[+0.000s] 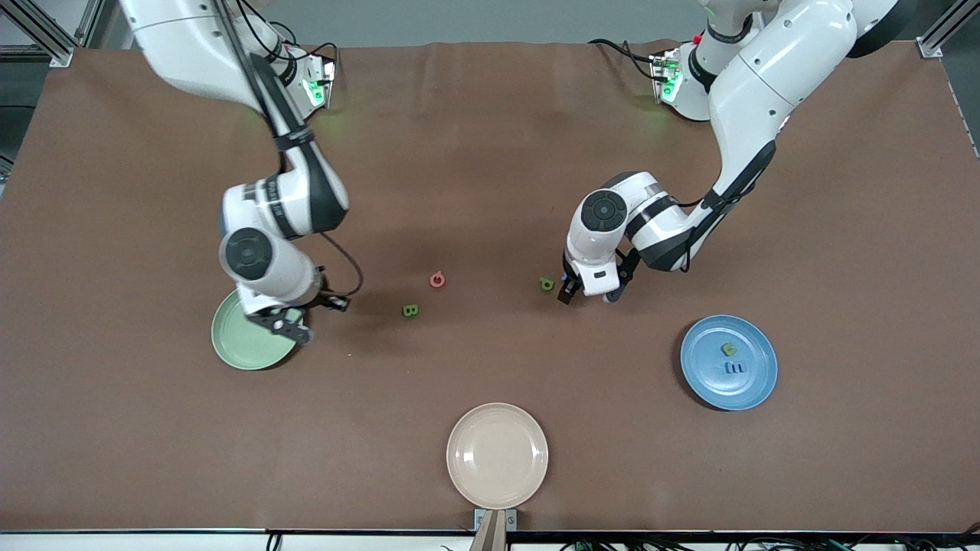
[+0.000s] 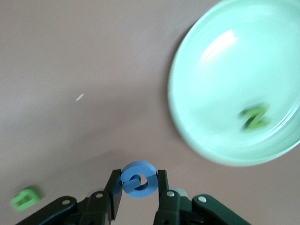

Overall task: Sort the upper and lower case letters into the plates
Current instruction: 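Open the right gripper over the green plate while the left gripper grasps the x, then open the left gripper over the blue plate while the right gripper reaches the B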

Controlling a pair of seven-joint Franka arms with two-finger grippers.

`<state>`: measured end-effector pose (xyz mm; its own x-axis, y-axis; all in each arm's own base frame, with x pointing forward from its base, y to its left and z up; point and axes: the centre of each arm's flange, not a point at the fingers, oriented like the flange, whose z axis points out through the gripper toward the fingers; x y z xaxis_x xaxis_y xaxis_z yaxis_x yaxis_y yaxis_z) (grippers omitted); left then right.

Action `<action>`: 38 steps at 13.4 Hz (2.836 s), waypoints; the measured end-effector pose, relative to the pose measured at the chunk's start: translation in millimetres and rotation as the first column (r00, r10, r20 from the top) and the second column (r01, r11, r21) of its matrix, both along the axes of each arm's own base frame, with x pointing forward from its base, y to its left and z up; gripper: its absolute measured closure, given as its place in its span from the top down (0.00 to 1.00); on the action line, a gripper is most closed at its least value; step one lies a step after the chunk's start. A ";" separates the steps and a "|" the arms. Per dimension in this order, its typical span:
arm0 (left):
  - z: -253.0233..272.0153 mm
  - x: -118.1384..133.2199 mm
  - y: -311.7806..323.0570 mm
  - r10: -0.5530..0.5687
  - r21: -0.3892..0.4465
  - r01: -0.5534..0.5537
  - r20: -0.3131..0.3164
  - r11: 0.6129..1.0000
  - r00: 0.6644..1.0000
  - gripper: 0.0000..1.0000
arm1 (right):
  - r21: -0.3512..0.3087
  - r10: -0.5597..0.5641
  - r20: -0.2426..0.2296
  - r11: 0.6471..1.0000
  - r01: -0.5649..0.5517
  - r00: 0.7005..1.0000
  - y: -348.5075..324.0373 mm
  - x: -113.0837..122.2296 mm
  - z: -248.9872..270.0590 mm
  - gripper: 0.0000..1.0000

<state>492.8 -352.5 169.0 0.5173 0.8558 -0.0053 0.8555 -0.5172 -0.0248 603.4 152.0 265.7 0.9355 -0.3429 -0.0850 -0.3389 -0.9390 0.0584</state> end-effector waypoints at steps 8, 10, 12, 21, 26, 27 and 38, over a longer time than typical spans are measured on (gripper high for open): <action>-0.1 -1.3 -3.6 0.046 -0.020 -0.046 0.007 0.999 0.999 0.69 | 0.007 0.108 0.017 0.994 -0.109 0.994 -101.2 14.2 -62.8 0.35; 0.5 -2.3 -5.6 0.056 -0.025 -0.056 0.009 0.998 0.998 0.64 | 0.005 0.114 0.007 0.993 -0.114 0.993 -98.0 11.9 -75.3 0.39; 1.0 -4.3 -9.0 0.059 -0.029 -0.058 0.011 0.998 0.998 0.57 | 0.004 0.111 0.005 0.994 -0.111 0.994 -99.9 12.1 -75.6 0.61; 11.1 6.9 -5.1 0.028 -0.037 -0.026 0.039 0.999 0.999 0.33 | 0.005 -0.286 0.012 0.958 0.286 0.958 27.9 18.3 -9.8 1.00; 66.7 95.0 92.5 -0.069 -0.004 0.070 0.147 0.998 0.987 0.33 | -0.026 -0.581 0.023 0.813 0.581 0.814 103.5 3.4 -25.0 1.00; 72.6 110.0 117.6 -0.096 0.006 0.096 0.156 0.995 0.983 0.33 | -0.022 -0.628 0.010 0.778 0.628 0.778 114.4 2.8 -32.1 1.00; 43.7 147.1 255.2 -0.240 0.047 0.237 0.112 0.970 0.964 0.59 | 0.007 -0.700 0.017 0.714 0.700 0.714 186.8 -20.4 -72.4 0.75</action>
